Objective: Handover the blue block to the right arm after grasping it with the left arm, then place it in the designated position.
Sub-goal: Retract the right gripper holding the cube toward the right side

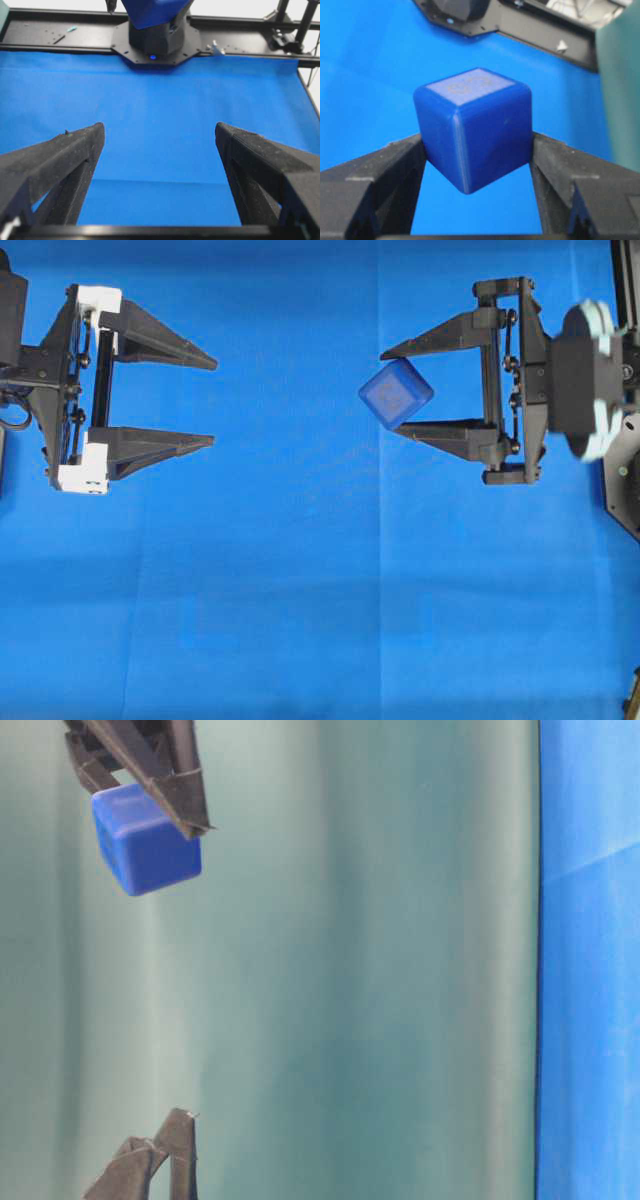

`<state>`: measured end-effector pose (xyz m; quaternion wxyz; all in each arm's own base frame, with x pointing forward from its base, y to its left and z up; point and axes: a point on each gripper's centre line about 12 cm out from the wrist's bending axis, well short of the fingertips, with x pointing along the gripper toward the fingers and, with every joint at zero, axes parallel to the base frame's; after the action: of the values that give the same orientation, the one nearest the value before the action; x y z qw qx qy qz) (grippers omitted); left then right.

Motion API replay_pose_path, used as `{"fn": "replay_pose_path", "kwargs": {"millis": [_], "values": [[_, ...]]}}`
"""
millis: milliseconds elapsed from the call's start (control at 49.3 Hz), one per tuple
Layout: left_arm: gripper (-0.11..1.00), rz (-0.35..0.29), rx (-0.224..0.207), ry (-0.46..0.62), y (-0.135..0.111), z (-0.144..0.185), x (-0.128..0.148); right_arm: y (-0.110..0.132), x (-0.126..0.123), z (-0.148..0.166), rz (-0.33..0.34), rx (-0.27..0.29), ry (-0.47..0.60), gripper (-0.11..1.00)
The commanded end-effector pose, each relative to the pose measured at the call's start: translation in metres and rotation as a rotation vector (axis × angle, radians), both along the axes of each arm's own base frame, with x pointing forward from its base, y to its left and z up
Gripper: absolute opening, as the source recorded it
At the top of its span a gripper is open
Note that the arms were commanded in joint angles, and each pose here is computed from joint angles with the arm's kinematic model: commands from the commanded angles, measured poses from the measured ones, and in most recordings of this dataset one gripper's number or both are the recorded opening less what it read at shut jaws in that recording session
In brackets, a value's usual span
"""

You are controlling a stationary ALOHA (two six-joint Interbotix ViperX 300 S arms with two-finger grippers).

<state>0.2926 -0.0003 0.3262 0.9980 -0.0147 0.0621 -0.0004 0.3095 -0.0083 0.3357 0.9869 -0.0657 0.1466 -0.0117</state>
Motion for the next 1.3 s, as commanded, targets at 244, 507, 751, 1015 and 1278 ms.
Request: {"fn": "replay_pose_path", "kwargs": {"millis": [244,507,751,1015,1278], "values": [[0.93,0.001,0.002,-0.029,0.0004,0.0094,0.0009,0.0006,-0.0006,0.0078,-0.029,0.109,-0.028,0.54],[0.93,0.0,0.001,-0.028,0.0,0.009,0.0005,0.0006,-0.0005,0.0079,-0.029,0.109,-0.029,0.54],[0.93,0.0,0.0,-0.028,0.0,0.0087,0.0008,0.0001,-0.0006,0.0078,-0.031,0.109,-0.028,0.54],[0.93,0.0,-0.003,-0.029,0.0,0.0094,0.0009,0.0005,-0.001,0.0081,-0.03,0.109,-0.028,0.54],[0.93,0.0,-0.003,-0.031,0.0,0.0098,0.0006,0.0005,-0.0006,0.0076,-0.03,0.109,-0.026,0.54]]}}
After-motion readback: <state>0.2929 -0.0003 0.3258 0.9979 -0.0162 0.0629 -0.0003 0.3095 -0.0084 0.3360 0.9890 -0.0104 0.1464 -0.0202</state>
